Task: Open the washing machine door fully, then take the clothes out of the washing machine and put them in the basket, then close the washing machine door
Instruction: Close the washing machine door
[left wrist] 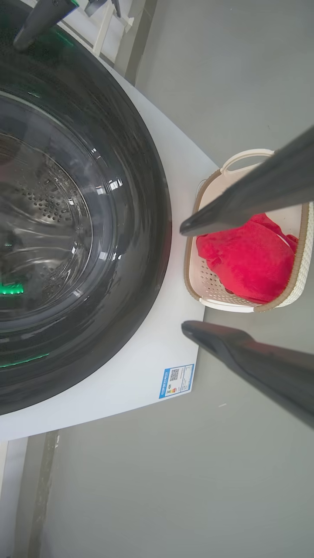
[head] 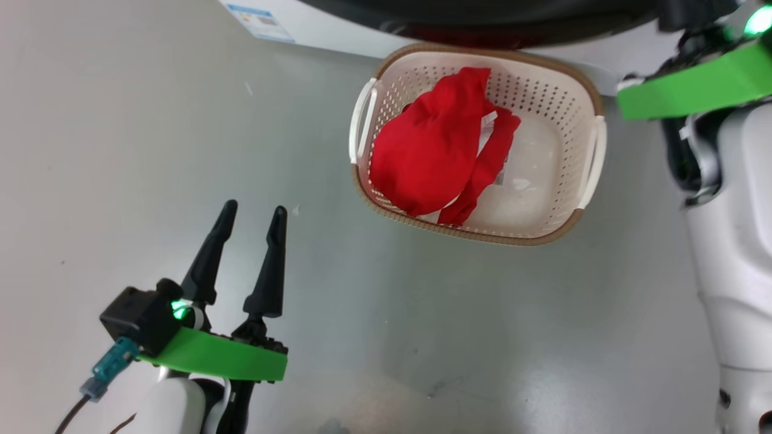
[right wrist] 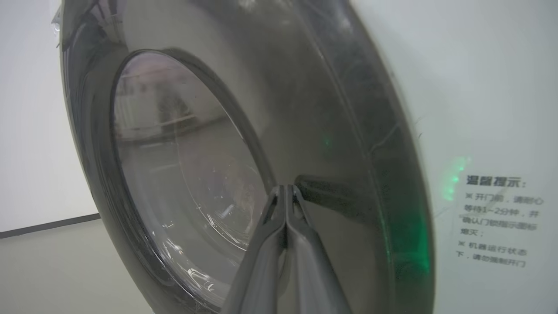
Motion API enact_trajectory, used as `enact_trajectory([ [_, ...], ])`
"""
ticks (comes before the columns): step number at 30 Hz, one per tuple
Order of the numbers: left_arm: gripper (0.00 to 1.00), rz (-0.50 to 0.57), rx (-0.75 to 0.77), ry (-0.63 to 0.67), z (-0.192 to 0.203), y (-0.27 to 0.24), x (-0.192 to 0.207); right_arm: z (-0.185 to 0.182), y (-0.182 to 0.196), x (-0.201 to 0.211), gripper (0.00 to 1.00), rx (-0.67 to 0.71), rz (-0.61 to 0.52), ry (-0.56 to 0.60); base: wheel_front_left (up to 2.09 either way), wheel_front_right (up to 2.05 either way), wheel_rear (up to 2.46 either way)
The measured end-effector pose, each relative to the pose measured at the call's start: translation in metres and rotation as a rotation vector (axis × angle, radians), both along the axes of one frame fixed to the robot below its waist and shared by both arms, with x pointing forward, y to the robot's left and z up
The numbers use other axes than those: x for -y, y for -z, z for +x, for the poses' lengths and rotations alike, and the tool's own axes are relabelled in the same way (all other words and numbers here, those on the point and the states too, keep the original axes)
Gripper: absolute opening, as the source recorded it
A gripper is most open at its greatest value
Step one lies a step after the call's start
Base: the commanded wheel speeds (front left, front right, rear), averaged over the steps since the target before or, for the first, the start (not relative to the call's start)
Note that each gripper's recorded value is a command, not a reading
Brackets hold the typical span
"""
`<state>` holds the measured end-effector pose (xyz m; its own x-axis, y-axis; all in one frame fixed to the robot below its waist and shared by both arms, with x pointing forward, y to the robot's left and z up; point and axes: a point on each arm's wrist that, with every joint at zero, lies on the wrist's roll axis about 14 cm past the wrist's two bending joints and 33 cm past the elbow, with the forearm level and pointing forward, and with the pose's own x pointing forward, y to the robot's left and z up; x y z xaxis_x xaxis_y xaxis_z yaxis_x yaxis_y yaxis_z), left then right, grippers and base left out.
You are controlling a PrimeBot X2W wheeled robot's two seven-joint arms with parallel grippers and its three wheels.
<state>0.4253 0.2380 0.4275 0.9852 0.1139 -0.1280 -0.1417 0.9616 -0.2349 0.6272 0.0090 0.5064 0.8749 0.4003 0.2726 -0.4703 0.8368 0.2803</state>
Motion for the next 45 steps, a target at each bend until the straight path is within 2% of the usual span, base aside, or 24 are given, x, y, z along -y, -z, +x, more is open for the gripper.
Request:
enact_trajectory([
  [19, 1.00, -0.006, -0.010, -0.020, 0.003, 0.005, -0.005, 0.016, -0.015, 0.006, 0.00, 0.062, 0.074, 0.055, 0.00, 0.00, 0.00],
  [28, 1.00, -0.011, 0.007, -0.016, 0.003, -0.001, -0.003, 0.012, -0.020, 0.003, 0.02, 0.060, 0.051, 0.047, 0.00, 0.00, 0.00],
  [29, 1.00, -0.011, 0.011, -0.015, 0.003, -0.003, -0.003, 0.011, -0.020, 0.002, 0.17, 0.060, 0.043, 0.044, 0.00, 0.00, 0.00],
  [30, 1.00, -0.012, 0.015, -0.014, 0.003, -0.004, -0.002, 0.009, -0.021, 0.001, 0.24, 0.059, 0.035, 0.037, 0.00, 0.00, 0.00],
  [32, 1.00, -0.009, 0.022, -0.011, 0.002, -0.008, -0.002, 0.003, -0.019, 0.000, 0.45, 0.048, 0.017, 0.032, 0.00, 0.00, 0.00],
  [33, 1.00, -0.008, 0.026, -0.011, 0.002, -0.009, -0.003, 0.000, -0.015, 0.000, 0.79, 0.039, 0.005, 0.027, 0.00, 0.00, 0.00],
  [34, 1.00, -0.006, 0.030, -0.011, 0.001, -0.011, -0.003, -0.004, -0.012, 0.001, 1.00, 0.027, -0.004, 0.023, 0.00, 0.00, 0.00],
  [45, 1.00, 0.032, 0.042, 0.015, -0.015, -0.024, -0.007, -0.055, 0.015, 0.018, 1.00, -0.082, -0.077, 0.016, 0.00, 0.00, 0.00],
])
